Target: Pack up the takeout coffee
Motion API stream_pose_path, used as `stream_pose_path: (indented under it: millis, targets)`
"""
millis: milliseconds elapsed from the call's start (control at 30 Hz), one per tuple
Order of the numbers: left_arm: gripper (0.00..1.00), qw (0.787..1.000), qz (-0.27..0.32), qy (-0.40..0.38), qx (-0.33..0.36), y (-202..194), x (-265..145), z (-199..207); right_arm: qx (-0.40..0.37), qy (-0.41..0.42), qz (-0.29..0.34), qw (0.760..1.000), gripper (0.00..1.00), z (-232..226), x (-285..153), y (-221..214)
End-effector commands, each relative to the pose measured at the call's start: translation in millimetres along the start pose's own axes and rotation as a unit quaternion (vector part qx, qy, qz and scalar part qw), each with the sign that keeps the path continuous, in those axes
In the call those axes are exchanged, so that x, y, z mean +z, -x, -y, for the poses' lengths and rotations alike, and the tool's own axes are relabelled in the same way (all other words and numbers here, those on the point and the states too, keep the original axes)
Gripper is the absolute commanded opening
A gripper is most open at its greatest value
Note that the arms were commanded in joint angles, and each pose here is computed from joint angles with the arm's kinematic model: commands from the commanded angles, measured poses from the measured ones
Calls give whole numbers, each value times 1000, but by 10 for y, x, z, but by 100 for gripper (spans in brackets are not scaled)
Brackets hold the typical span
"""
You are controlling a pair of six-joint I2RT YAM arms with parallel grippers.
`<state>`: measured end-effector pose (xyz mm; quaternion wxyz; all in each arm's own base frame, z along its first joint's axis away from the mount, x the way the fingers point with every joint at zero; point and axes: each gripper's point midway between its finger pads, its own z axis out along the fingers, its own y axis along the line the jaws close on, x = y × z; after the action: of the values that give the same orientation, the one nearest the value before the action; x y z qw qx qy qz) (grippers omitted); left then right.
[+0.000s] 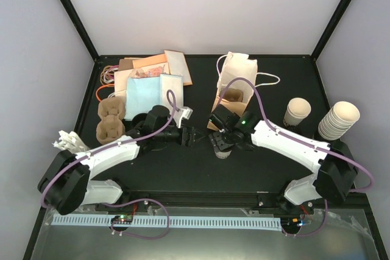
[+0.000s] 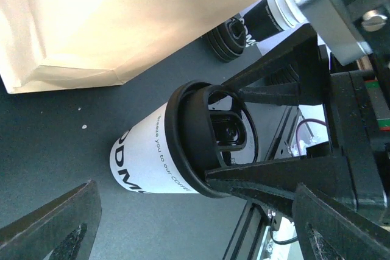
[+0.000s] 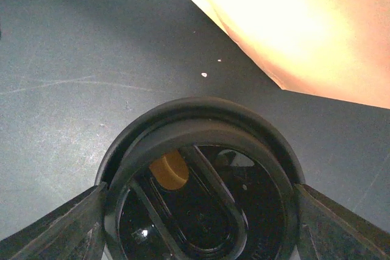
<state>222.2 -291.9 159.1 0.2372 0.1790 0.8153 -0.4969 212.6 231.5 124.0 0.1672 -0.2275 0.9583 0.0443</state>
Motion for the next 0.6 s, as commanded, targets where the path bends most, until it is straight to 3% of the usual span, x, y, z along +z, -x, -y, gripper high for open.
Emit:
stream_pose_path:
  millis: [0, 567]
  targets:
    - [88, 1000, 8, -27, 8, 65, 58, 115, 11, 4, -19, 1000, 82, -54, 171, -214]
    - [86, 1000, -1, -13, -12, 58, 138, 15, 27, 35, -2, 999, 82, -283, 370, -384]
